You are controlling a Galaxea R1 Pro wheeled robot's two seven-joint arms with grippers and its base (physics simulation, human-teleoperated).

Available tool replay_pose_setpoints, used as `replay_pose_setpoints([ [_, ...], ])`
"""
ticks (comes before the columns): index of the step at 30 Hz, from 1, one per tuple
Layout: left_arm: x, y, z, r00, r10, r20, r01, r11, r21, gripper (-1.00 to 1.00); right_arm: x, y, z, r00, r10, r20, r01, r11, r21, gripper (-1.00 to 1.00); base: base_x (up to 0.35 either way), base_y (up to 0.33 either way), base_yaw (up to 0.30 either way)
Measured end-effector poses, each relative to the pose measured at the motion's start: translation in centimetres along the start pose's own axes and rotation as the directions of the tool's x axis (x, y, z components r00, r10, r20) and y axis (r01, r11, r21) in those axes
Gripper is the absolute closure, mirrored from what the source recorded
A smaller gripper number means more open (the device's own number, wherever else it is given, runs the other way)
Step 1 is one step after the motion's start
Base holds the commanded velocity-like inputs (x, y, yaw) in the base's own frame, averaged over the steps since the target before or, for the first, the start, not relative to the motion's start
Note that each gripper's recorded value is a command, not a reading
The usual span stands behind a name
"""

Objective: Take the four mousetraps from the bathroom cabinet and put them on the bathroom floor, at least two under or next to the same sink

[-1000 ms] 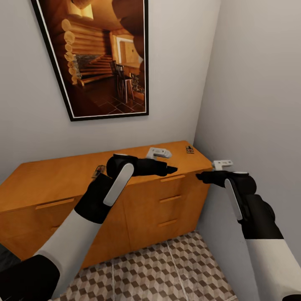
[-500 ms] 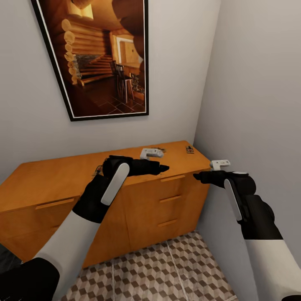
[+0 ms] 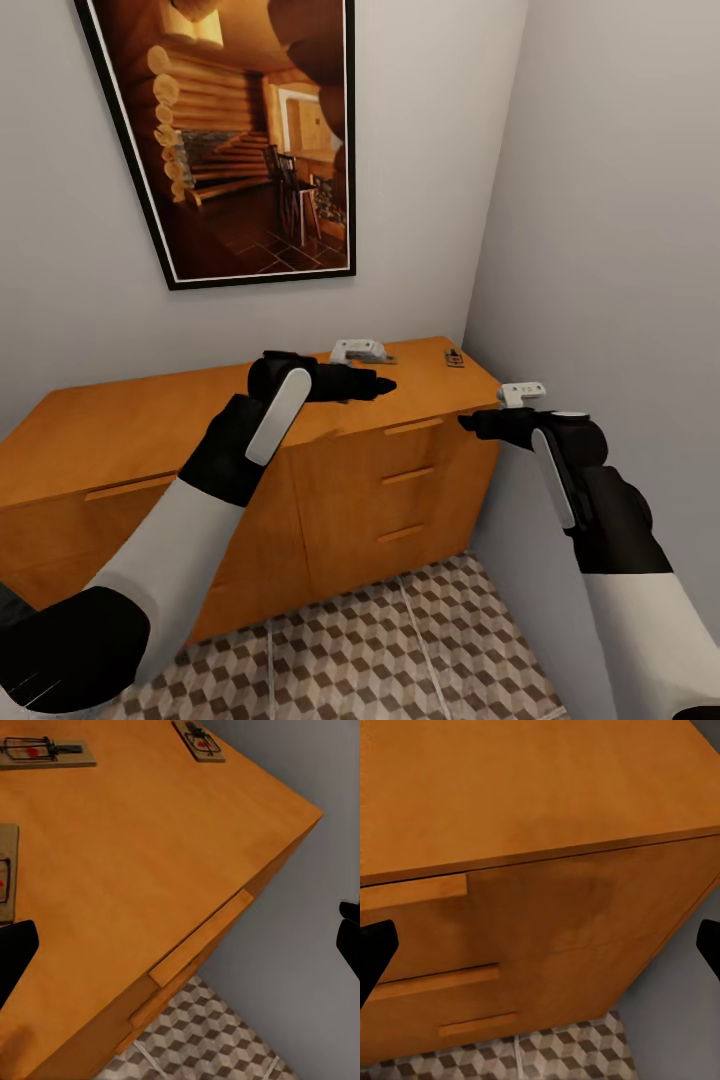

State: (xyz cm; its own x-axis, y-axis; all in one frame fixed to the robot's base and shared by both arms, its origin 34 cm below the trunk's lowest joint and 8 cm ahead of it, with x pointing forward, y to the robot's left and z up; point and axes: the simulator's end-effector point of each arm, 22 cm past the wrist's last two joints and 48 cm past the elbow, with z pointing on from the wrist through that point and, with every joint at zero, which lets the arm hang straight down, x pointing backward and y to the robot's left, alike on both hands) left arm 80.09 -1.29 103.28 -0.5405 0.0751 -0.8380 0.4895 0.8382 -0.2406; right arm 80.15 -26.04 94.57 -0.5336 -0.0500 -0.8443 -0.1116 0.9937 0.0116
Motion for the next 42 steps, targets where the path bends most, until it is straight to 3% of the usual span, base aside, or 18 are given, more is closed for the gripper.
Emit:
replay_pose_setpoints([
  [16,-3.1,3.5,-0.2,0.999,-0.034,0.011,0.035,0.994,-0.1,-1.0,0.3,1.6,0.3,0.999,-0.039,-0.009,0.038,0.999,-0.019,-1.0,0.0,0.0,0.0],
  [17,-4.1,12.4,-0.7,0.995,-0.062,-0.074,0.025,0.903,-0.428,-1.0,0.3,1.6,0.3,0.999,-0.04,-0.009,0.039,0.999,-0.019,-1.0,0.0,0.0,0.0],
  [18,-8.5,15.9,-3.0,0.995,-0.055,-0.085,-0.001,0.833,-0.554,-1.0,0.3,1.6,0.3,0.999,-0.041,-0.007,0.04,0.999,-0.02,-1.0,0.0,0.0,0.0],
  [32,-9.9,18.5,-4.4,0.985,-0.108,-0.134,0.005,0.793,-0.609,-1.0,0.2,1.6,0.3,0.999,-0.044,-0.002,0.044,0.999,-0.018,-1.0,0.0,0.0,0.0],
  [42,-8.8,20.9,-5.4,0.967,-0.168,-0.191,0.002,0.756,-0.655,-1.0,0.2,1.6,0.4,0.999,-0.045,-0.002,0.045,0.999,-0.016,-1.0,0.0,0.0,0.0],
])
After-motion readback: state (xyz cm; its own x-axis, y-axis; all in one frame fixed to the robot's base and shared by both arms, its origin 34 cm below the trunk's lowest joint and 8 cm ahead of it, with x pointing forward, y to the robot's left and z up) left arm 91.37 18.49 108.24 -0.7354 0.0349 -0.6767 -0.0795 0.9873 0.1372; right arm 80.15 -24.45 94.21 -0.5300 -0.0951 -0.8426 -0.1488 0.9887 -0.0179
